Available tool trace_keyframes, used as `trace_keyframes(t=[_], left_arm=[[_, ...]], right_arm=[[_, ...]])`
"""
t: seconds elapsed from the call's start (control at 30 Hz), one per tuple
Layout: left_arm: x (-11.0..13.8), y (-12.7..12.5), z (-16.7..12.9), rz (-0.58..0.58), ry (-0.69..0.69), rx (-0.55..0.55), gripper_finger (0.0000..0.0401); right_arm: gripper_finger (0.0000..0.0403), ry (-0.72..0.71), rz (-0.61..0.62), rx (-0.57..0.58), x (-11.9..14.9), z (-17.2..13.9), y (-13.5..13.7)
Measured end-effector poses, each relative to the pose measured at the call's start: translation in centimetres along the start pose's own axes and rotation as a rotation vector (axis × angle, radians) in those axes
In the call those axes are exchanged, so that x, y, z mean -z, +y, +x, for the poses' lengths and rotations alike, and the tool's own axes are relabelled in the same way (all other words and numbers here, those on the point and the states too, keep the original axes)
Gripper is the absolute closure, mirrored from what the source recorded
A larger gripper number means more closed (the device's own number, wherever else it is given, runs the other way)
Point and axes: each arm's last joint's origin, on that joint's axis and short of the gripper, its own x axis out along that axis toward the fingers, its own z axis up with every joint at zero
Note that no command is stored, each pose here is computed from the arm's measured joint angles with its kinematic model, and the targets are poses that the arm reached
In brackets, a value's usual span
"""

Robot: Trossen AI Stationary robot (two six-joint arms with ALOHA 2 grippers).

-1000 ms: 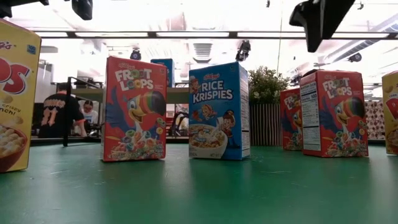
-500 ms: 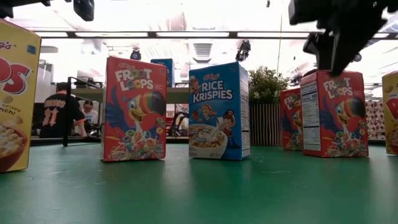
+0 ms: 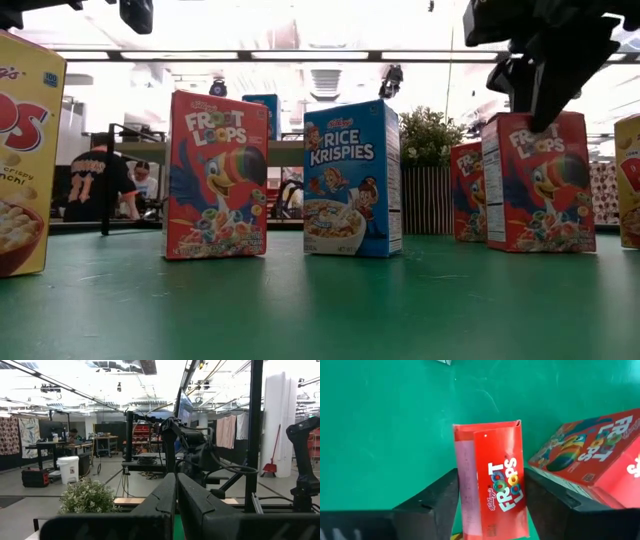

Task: Stack cereal on shelf
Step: Put the bottom right red cereal box on the shelf

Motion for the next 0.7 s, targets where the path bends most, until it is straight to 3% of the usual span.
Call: trace_keyframes(t=[0.4,0.7], left_arm=[[0.0,0.0,0.0,0.000,0.001,0.000,0.0401],[0.0,0.0,0.0,-0.003,0.001,0.000,0.0401]], right_arm=[[0.0258,-0.050,0.007,-0.027,-0.8,-0.7,0.3],[0.0261,-0.278,0.030,-0.127,-5.0,-7.3,0.8]])
